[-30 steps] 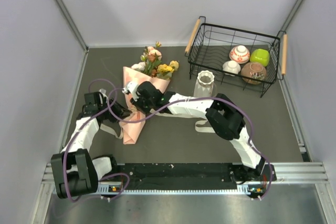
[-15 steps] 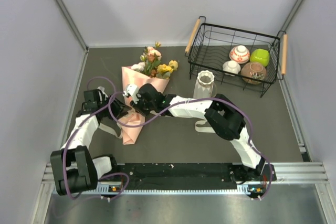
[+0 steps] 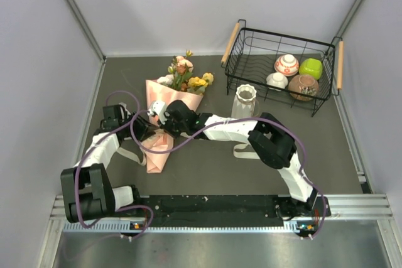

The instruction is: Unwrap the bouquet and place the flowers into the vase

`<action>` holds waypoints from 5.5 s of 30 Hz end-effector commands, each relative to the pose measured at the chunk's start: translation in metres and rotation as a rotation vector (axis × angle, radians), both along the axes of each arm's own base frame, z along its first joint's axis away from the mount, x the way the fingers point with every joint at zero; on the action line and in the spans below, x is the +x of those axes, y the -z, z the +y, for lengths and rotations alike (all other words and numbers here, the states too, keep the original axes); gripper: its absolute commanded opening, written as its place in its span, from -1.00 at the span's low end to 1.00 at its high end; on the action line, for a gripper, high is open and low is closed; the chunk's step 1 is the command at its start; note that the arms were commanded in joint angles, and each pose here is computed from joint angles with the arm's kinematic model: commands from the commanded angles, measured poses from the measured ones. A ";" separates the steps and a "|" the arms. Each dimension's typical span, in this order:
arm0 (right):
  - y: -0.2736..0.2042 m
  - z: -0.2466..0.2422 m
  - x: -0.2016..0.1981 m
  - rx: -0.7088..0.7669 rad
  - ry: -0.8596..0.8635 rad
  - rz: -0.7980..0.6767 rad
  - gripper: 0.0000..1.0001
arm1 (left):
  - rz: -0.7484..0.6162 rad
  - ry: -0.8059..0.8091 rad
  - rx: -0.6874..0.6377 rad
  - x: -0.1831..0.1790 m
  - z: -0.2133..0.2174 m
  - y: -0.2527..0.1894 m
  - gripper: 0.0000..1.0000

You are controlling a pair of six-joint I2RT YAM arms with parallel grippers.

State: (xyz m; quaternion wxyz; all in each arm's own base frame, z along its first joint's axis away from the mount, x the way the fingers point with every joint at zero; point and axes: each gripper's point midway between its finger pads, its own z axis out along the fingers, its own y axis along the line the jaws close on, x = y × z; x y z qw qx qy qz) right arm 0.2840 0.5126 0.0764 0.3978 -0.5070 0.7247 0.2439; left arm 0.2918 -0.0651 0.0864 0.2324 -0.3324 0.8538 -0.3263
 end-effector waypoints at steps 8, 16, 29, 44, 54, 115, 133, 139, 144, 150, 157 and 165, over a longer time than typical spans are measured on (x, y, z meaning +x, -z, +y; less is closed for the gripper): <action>-0.054 0.008 -0.016 0.130 -0.022 0.002 -1.00 | -0.051 -0.055 -0.012 0.028 -0.002 -0.007 -0.42; -0.057 -0.002 -0.021 0.127 -0.017 -0.005 -1.00 | -0.054 -0.086 0.033 0.034 0.007 -0.007 -0.65; -0.056 -0.017 -0.021 0.123 0.017 -0.027 -1.00 | -0.150 -0.010 -0.020 0.032 -0.008 -0.039 -0.66; -0.054 -0.011 -0.027 0.146 -0.117 0.003 -1.00 | -0.163 0.316 0.307 0.001 -0.009 -0.025 -0.27; -0.053 -0.022 -0.009 0.182 -0.106 0.069 -1.00 | -0.085 0.476 0.538 -0.007 -0.025 -0.011 -0.25; -0.045 -0.075 -0.018 0.192 0.151 0.170 -1.00 | -0.062 -0.116 0.599 0.005 0.065 -0.044 -1.00; -0.017 -0.093 -0.041 0.152 0.185 0.282 -1.00 | -0.007 -0.045 0.380 0.003 0.056 -0.007 -0.66; -0.029 -0.085 -0.039 0.167 0.176 0.289 -1.00 | -0.161 0.028 0.301 -0.003 0.034 -0.044 0.04; -0.040 -0.079 -0.035 0.170 0.175 0.285 -1.00 | -0.249 0.131 0.163 -0.024 -0.002 -0.061 -0.02; -0.053 -0.077 -0.033 0.181 0.184 0.286 -1.00 | -0.280 0.252 0.007 -0.063 -0.054 -0.062 -0.47; -0.079 -0.083 -0.035 0.210 0.191 0.271 -1.00 | -0.147 0.264 0.007 -0.076 -0.075 -0.018 -0.90; -0.123 -0.107 -0.041 0.262 0.216 0.204 -1.00 | -0.014 0.115 0.121 -0.064 -0.050 0.031 -1.00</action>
